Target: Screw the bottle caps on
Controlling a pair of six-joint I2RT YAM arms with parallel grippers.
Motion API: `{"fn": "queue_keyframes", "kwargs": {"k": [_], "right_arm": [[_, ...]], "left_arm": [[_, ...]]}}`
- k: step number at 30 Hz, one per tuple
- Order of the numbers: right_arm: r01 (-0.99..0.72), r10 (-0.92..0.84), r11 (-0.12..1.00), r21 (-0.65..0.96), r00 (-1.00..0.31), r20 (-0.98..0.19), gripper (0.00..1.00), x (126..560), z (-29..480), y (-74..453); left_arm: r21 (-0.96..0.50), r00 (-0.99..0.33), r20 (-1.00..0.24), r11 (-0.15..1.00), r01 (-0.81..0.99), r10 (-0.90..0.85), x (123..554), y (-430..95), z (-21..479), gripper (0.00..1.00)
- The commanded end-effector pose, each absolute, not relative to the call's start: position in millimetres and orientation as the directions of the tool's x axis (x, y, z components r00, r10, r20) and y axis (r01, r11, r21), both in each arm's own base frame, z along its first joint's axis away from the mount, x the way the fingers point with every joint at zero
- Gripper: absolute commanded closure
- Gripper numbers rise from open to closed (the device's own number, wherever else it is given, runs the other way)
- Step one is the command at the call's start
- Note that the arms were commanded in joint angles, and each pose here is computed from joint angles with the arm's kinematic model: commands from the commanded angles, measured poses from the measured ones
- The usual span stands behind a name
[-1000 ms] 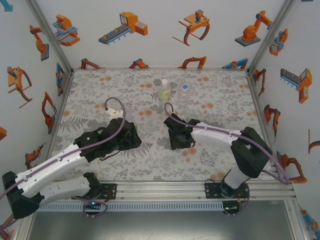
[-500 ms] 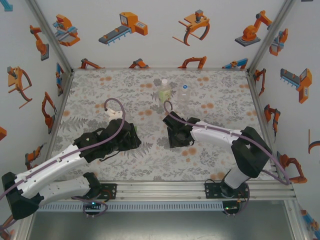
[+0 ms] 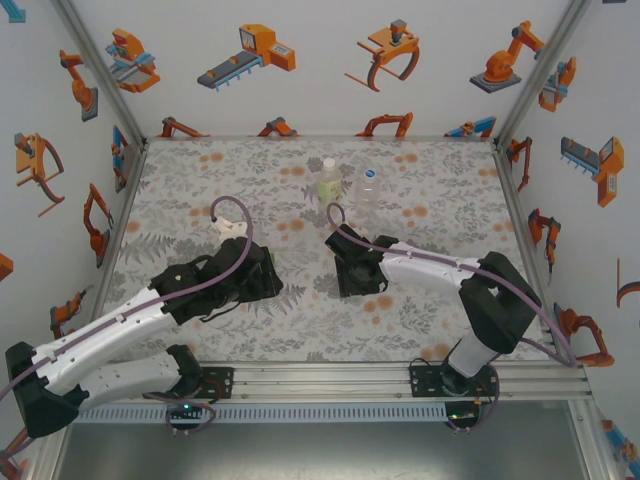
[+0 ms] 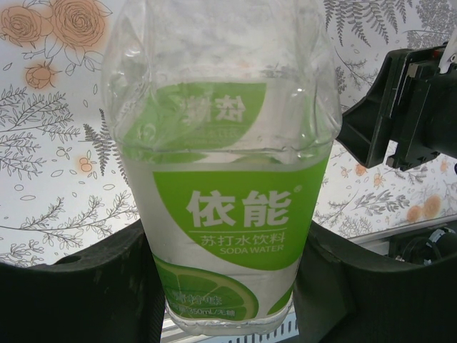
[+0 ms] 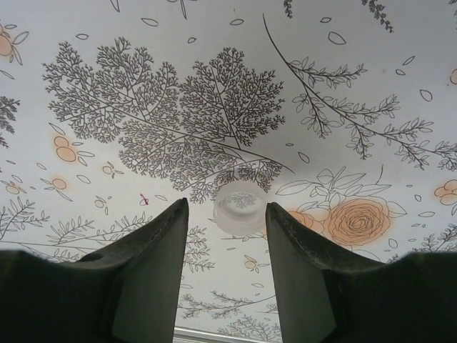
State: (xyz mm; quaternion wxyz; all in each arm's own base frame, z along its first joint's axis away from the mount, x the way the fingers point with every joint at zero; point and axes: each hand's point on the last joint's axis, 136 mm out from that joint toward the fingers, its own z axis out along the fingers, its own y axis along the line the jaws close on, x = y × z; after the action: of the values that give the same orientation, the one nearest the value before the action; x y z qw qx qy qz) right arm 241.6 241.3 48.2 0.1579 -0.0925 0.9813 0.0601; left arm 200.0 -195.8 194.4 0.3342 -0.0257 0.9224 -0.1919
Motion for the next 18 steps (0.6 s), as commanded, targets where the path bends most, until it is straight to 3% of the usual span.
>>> {"fn": "queue_keyframes", "kwargs": {"k": [1, 18], "right_arm": [[-0.182, -0.156, 0.981, 0.062, -0.943, -0.293, 0.54, 235.2, 38.7, 233.7], [-0.18, -0.151, 0.981, 0.068, -0.939, -0.309, 0.54, 237.8, 44.7, 234.9]], "left_arm": [[-0.38, -0.777, -0.6, 0.922, 0.069, -0.189, 200.9, -195.7, 192.4, 0.86], [-0.376, -0.776, -0.602, 0.924, 0.068, -0.188, 201.2, -195.3, 192.7, 0.86]]}}
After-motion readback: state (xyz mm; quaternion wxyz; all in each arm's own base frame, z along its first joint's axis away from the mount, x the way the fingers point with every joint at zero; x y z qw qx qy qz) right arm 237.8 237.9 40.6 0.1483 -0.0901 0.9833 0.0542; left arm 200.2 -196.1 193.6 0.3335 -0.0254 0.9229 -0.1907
